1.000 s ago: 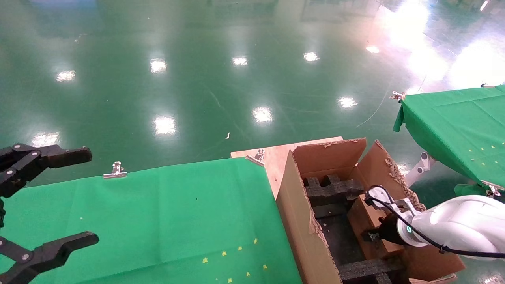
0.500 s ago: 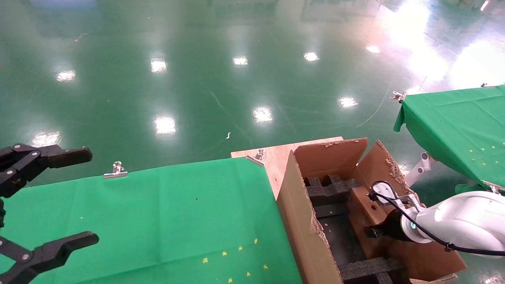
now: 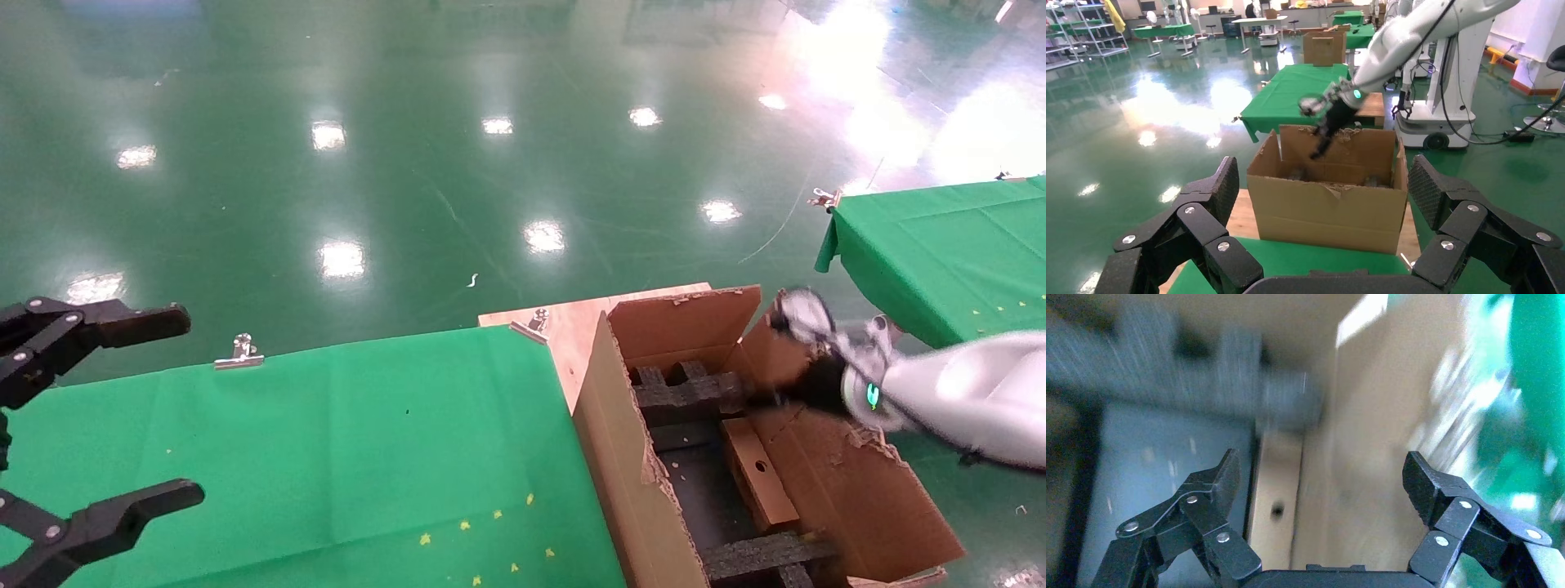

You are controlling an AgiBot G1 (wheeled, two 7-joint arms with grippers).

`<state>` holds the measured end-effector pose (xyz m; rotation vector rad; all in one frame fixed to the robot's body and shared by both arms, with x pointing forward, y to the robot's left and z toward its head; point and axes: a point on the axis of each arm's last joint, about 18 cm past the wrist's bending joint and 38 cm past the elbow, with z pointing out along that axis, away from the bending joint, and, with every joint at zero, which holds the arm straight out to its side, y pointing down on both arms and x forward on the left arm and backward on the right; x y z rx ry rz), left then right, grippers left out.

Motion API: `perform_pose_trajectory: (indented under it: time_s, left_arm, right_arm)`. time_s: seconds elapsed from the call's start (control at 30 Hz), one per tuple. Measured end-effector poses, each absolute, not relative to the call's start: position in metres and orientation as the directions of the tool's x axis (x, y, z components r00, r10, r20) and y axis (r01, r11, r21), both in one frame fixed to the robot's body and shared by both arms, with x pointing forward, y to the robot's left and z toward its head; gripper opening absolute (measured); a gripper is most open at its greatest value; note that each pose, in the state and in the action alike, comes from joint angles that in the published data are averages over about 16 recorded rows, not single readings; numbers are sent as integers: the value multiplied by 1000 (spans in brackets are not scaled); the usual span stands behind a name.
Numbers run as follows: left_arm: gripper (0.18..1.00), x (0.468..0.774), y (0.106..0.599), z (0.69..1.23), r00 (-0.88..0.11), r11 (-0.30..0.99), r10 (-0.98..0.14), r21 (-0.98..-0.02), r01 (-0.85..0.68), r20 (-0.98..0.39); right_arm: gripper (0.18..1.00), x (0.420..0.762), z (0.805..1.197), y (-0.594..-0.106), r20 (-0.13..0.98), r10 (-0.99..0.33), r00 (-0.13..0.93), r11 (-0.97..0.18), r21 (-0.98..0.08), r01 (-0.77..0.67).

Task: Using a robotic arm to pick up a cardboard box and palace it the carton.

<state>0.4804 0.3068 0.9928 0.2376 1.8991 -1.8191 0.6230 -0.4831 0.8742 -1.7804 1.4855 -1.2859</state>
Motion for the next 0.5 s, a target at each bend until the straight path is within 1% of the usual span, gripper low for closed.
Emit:
perform_pose_trajectory:
  time_s: [0.27, 0.5]
  left_arm:
    - [1001, 480, 307, 993, -862, 94, -209, -887, 452, -462]
    - [1001, 480, 307, 993, -862, 94, -210, -887, 452, -462]
  right_arm:
    - [979, 622, 945, -456, 375, -924, 70, -382, -904, -193]
    - [999, 612, 987, -438, 351, -927, 133, -345, -936, 64]
